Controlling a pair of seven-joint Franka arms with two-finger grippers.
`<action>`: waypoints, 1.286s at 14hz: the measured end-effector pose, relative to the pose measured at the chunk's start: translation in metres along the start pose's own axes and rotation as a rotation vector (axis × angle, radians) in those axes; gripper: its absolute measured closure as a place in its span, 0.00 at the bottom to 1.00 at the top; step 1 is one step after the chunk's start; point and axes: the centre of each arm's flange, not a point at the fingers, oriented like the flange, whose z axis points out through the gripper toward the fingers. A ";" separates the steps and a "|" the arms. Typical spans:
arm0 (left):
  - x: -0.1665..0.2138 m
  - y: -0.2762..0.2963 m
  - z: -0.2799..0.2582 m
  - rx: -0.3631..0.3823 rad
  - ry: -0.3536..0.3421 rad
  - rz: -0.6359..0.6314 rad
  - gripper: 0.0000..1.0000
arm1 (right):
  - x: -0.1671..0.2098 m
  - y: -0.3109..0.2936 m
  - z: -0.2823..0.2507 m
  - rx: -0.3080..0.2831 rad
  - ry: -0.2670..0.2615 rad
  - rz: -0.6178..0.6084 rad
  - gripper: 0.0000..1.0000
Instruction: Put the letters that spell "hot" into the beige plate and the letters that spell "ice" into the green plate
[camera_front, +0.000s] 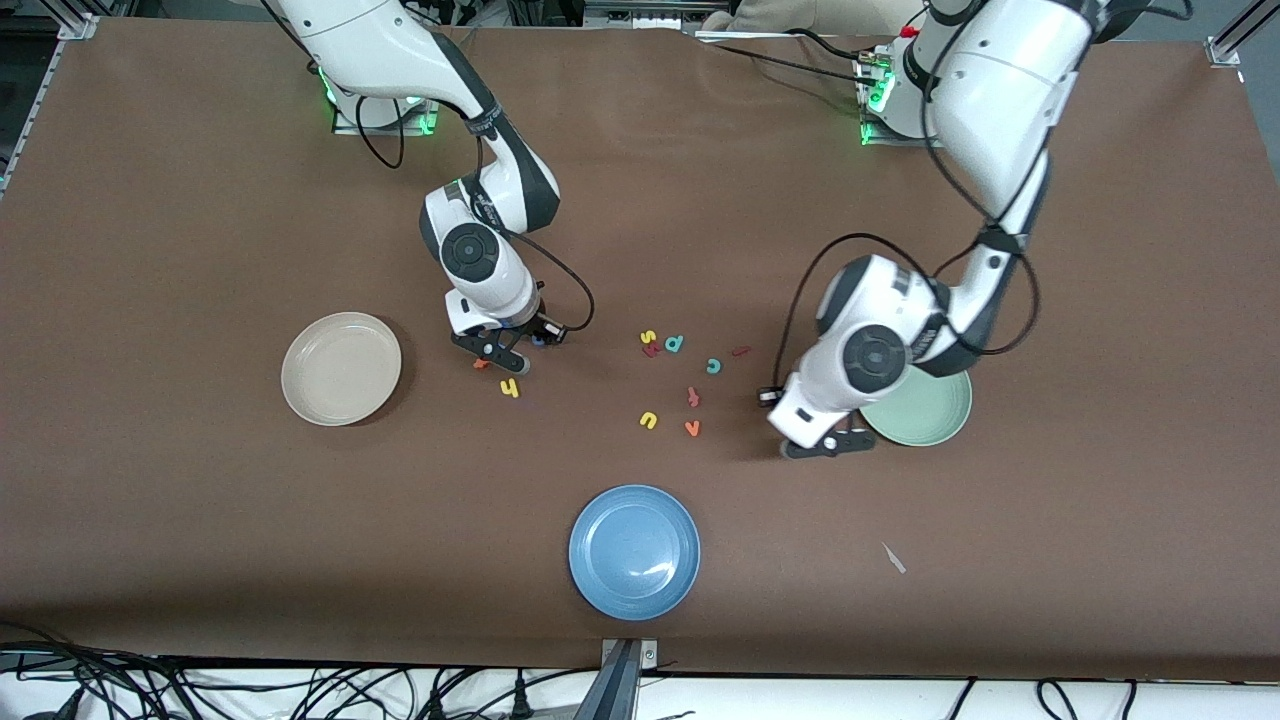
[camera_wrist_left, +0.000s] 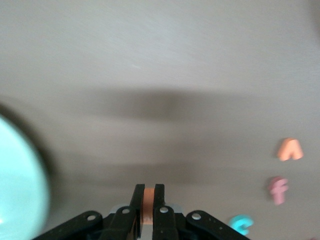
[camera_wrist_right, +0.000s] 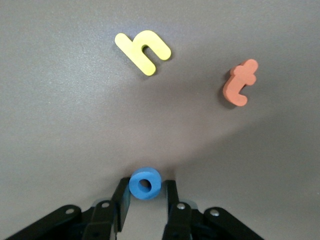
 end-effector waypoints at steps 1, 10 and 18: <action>0.006 -0.022 -0.008 0.016 -0.009 0.031 0.93 | 0.000 0.000 0.000 -0.001 -0.001 -0.002 0.67; -0.005 -0.106 0.045 0.160 -0.156 0.126 0.92 | 0.001 0.000 -0.001 0.002 0.000 -0.005 0.72; -0.012 -0.069 0.026 0.129 -0.121 0.164 0.23 | 0.043 0.019 -0.047 -0.076 -0.049 -0.098 0.72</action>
